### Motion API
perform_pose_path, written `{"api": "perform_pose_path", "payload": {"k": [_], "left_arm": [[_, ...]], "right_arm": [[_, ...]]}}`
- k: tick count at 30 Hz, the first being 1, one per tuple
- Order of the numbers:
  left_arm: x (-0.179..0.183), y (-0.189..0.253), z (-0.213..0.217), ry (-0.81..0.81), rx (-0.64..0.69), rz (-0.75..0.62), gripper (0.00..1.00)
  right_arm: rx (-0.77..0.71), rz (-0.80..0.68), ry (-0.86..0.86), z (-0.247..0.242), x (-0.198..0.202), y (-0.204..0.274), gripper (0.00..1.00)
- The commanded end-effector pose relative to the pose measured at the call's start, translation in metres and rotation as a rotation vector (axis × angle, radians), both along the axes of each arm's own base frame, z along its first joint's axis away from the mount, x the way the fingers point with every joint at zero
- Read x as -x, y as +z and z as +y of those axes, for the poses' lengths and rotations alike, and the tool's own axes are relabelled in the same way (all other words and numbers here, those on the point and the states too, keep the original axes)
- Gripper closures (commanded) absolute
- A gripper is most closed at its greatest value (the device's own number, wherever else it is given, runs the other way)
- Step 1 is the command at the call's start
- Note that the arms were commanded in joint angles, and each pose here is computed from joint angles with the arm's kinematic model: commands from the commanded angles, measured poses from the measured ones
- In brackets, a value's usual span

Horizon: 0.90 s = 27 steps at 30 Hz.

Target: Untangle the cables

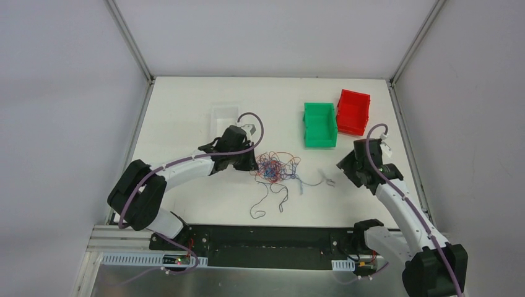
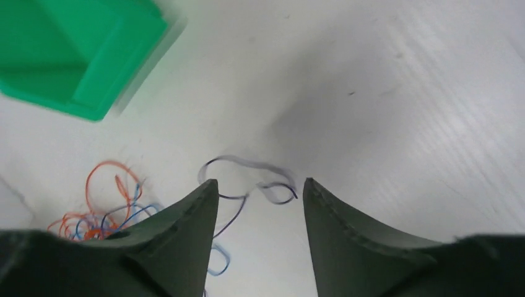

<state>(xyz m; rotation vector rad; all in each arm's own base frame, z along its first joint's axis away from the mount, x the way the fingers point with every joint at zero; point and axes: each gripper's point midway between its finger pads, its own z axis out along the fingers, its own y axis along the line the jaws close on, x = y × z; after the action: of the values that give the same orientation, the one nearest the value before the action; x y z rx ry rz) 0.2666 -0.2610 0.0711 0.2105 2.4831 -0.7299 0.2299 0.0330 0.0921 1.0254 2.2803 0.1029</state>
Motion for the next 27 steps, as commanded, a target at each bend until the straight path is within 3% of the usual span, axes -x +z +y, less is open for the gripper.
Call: {"api": "perform_pose_path", "payload": {"k": [1, 4, 12, 21, 27], "left_arm": [[0.008, 0.009, -0.003, -0.07, 0.034, -0.05, 1.0], [0.01, 0.009, -0.003, -0.08, 0.054, -0.074, 1.0], [0.016, 0.002, -0.002, -0.088, 0.079, -0.087, 1.0], [0.019, -0.009, 0.001, -0.072, 0.094, -0.099, 1.0], [0.019, -0.01, 0.002, -0.065, 0.097, -0.102, 1.0]], "right_arm": [[-0.22, -0.1, 0.375, 0.072, -0.012, 0.028, 0.28], [-0.264, -0.153, 0.517, 0.106, -0.01, 0.039, 0.18], [-0.146, -0.064, 0.777, 0.175, -0.008, 0.026, 0.2], [0.087, 0.059, 0.885, 0.222, -0.015, -0.013, 0.21], [0.347, 0.201, 0.8, 0.215, -0.026, -0.044, 0.24]]}}
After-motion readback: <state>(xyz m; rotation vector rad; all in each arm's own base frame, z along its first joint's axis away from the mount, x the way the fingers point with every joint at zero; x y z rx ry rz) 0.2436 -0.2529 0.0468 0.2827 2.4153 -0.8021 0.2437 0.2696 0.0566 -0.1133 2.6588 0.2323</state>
